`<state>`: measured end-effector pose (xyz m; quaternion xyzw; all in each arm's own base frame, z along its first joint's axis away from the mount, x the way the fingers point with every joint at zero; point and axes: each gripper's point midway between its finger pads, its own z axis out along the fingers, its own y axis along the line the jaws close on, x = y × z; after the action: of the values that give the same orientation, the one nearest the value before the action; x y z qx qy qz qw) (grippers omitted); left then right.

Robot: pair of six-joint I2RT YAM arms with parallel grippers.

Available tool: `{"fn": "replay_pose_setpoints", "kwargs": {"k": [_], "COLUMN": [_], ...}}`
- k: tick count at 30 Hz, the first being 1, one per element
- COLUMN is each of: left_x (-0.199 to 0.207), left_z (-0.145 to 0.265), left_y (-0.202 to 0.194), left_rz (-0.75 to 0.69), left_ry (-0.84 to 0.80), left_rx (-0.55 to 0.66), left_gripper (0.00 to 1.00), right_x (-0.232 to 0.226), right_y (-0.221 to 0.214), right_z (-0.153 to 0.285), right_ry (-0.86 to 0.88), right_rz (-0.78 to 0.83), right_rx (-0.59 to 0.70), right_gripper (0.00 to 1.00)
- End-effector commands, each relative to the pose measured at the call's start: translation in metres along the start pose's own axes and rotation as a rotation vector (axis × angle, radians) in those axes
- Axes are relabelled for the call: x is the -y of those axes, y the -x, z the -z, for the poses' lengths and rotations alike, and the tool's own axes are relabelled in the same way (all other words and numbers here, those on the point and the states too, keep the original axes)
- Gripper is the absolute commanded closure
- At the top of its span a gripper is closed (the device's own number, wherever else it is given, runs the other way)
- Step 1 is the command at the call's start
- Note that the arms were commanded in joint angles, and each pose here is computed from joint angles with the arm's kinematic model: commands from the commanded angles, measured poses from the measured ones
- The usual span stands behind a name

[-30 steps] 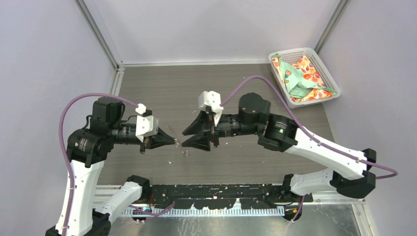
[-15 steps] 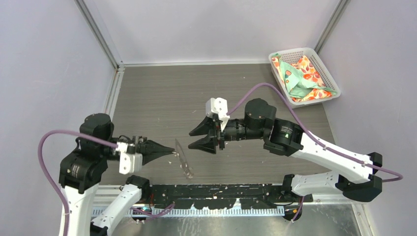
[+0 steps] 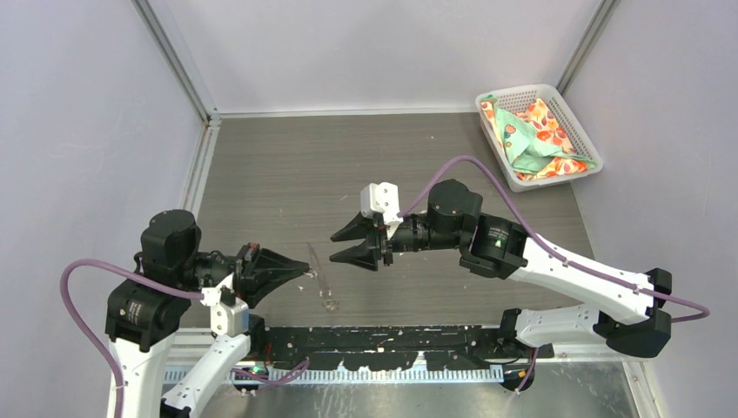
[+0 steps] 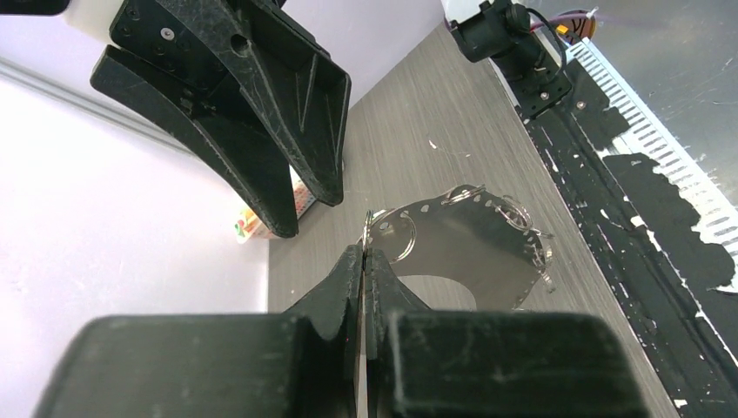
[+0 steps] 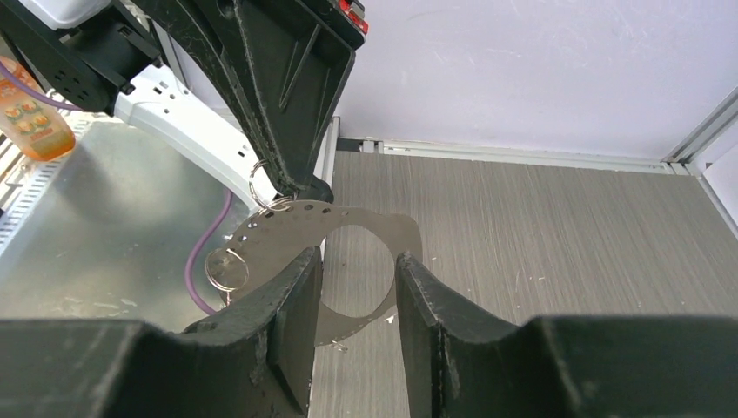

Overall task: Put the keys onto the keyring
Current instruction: Adjust the keyring.

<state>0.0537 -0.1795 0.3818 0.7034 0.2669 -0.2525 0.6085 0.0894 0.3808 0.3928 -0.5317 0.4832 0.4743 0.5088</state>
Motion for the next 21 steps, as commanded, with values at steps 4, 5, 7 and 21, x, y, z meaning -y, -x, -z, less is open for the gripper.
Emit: {"fn": "replay_pose_setpoints", "kwargs": {"k": [4, 5, 7, 21], "left_x": [-0.005, -0.004, -0.010, -0.062], "left_z": [-0.002, -0.003, -0.005, -0.011], "left_y": [0.020, 0.020, 0.020, 0.018], "left_rz": [-0.017, 0.044, 0.161, 0.666], "left_ry": [-0.005, -0.005, 0.008, 0.222], "left_rx": [0.088, 0.093, 0.107, 0.216], "left_gripper": [1.00, 1.00, 1.00, 1.00], "right_x": [-0.006, -0.008, -0.010, -0.009], "right_y": [0.026, 0.027, 0.030, 0.046], "right_z": [0.006, 0.006, 0.005, 0.009], "right_ry": [0.031, 0.038, 0.046, -0.010], "right_rz": [0.081, 0.083, 0.079, 0.060], "right_rx": [0.082, 0.087, 0.096, 0.158], "right_gripper": [0.59, 0.60, 0.60, 0.64]}}
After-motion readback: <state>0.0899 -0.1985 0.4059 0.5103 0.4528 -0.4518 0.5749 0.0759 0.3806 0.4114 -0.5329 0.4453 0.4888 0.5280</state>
